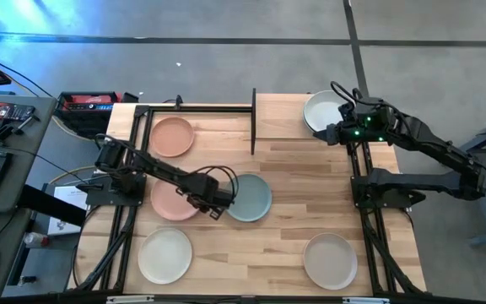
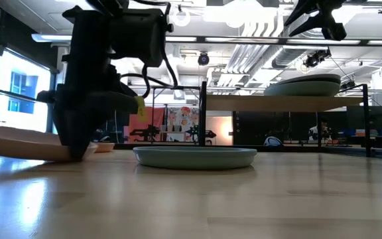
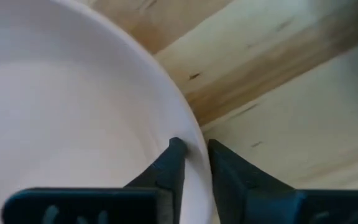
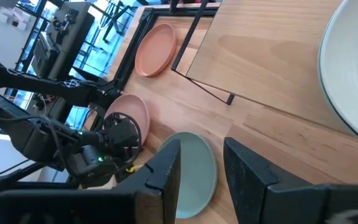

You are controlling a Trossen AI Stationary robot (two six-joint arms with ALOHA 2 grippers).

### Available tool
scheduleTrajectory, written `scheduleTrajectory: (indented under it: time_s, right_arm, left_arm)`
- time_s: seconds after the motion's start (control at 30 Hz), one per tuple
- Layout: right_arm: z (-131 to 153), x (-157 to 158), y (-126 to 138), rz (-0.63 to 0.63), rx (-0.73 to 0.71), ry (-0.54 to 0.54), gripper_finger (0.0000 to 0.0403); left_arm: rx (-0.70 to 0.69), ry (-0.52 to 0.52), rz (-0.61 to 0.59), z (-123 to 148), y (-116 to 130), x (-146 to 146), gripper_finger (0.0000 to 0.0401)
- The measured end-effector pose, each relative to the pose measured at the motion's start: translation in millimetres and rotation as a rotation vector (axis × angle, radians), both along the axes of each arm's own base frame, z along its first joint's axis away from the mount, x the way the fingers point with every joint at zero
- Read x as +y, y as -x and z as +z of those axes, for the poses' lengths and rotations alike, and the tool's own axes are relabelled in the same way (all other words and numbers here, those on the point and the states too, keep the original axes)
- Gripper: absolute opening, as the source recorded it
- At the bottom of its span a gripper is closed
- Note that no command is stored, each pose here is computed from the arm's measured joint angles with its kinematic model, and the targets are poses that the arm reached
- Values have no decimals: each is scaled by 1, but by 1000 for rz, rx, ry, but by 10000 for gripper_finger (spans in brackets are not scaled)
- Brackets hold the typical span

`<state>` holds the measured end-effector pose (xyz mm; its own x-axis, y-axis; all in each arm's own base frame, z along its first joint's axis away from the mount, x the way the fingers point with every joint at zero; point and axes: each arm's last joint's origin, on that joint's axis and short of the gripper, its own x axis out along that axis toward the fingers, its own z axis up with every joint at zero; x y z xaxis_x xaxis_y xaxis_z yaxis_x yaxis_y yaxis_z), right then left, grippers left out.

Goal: Place and stack plates onto a shelf
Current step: Stack the light orange plate on top of the white stacked plates on the shelf

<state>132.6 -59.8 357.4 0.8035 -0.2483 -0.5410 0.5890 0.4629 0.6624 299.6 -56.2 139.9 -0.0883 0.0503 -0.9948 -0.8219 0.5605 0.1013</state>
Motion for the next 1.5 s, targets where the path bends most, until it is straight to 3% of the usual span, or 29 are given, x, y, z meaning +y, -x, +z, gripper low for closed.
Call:
scheduleTrajectory:
  time_s: [0.17, 0.37, 0.7, 0.9, 1.17, 1.5]
  right_arm:
    - [0, 0, 0, 1, 0, 1, 103]
    - [0, -1, 0, -4, 9, 26, 103]
    - [0, 0, 0, 6, 7, 22, 103]
    - [0, 0, 0, 8, 5, 17, 103]
    - [0, 4, -2, 20, -7, -26, 103]
    - [-5, 21, -19, 7, 20, -92, 103]
  left_arm:
    - [20, 5, -73, 2, 3, -6, 14]
    - [61, 11, -171, 11, 4, -16, 4]
    - [21, -33, -518, 57, -15, -32, 1]
    - [-5, -79, -668, 83, -23, -35, 1]
    - [52, -145, -986, 113, -26, -34, 1]
    - [150, -243, -1422, 133, -30, -32, 3]
